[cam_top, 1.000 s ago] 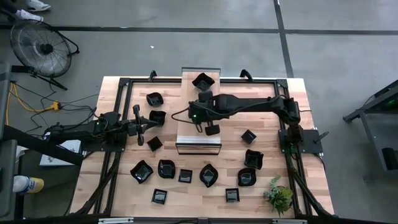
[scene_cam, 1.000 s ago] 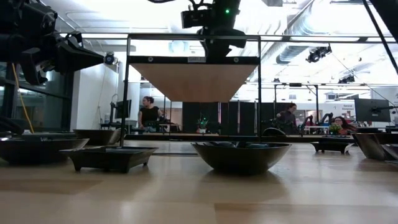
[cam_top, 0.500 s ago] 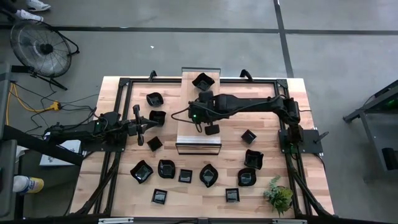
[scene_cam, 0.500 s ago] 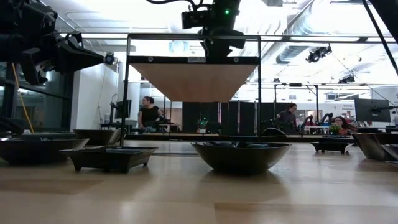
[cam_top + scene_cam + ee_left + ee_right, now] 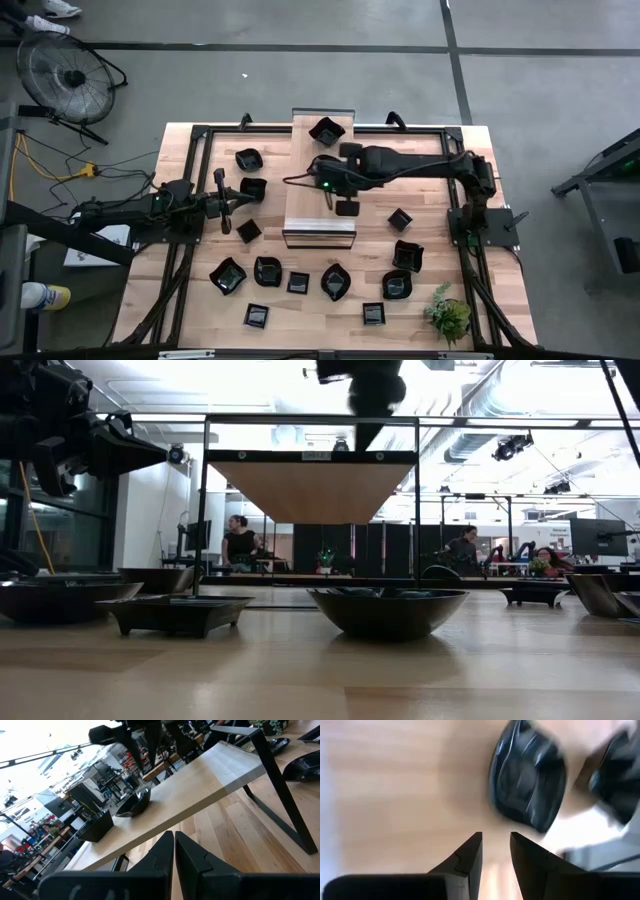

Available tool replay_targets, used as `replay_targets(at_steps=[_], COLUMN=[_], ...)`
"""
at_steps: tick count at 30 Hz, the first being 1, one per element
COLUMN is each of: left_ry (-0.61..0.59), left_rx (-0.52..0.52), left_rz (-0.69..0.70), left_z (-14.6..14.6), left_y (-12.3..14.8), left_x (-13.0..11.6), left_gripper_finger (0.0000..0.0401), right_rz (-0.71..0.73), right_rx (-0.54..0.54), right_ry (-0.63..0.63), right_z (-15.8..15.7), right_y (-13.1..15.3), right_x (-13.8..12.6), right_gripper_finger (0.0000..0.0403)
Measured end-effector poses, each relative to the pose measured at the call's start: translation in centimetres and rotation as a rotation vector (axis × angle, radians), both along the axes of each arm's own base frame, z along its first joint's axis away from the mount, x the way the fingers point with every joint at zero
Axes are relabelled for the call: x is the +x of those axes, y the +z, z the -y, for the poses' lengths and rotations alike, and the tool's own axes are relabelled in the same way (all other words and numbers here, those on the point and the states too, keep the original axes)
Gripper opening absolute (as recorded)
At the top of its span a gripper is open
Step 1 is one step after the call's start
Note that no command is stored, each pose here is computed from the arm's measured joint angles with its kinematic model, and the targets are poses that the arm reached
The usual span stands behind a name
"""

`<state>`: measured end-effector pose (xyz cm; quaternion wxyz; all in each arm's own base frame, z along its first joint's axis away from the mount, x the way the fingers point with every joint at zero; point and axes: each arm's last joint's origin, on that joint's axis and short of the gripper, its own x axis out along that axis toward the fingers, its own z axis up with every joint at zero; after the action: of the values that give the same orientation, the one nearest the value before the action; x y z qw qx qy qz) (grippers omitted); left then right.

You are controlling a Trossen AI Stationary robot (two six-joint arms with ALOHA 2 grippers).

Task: Pick & Place Mini shaped plates
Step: Put the square-shaped plate on the shelf

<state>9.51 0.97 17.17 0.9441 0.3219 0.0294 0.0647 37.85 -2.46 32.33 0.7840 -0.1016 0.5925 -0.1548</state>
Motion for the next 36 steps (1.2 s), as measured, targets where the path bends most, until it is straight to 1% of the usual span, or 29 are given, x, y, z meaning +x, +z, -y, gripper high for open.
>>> replay_targets(at_steps=[3,5,13,17,20,23,27,32,36], left_ry=[0.0,0.0,0.0,0.0,0.0,0.0,0.0,0.0,0.0], left_rx=[0.0,0.0,0.0,0.0,0.0,0.0,0.0,0.0,0.0], left_rz=[0.0,0.0,0.0,0.0,0.0,0.0,0.0,0.0,0.0], left_z=[0.0,0.0,0.0,0.0,0.0,0.0,0.0,0.0,0.0], left_y=[0.0,0.0,0.0,0.0,0.0,0.0,0.0,0.0,0.0], left_x=[0.0,0.0,0.0,0.0,0.0,0.0,0.0,0.0,0.0], left_gripper_finger=[0.0012,0.0012,0.0012,0.0012,0.0012,0.0012,0.0012,0.0012,0.0012], right_rz=[-0.028,-0.053,-0.077,-0.079,-0.043,-0.046,-0.096,-0.147,-0.166], right_rx=[0.095,0.136,0.177,0.284,0.372,0.446,0.489,0.511,0.541], right_ry=[-0.102,-0.169,-0.344,-0.379,-0.396,-0.445,-0.531,-0.633,-0.673], right_z=[-0.2,-0.3,-0.4,-0.8,-1.3,-1.8,-1.9,-1.9,-1.5], right_y=[0.5,0.6,1.3,-0.7,-2.3,-3.6,-5.2,-7.7,-9.7], right_x=[-1.4,-2.0,-4.0,-5.4,-6.4,-7.8,-10.2,-12.9,-14.4], right_gripper_finger=[0.0094,0.0094,0.0094,0.0094,0.0094,0.0094,0.0094,0.0094,0.0094])
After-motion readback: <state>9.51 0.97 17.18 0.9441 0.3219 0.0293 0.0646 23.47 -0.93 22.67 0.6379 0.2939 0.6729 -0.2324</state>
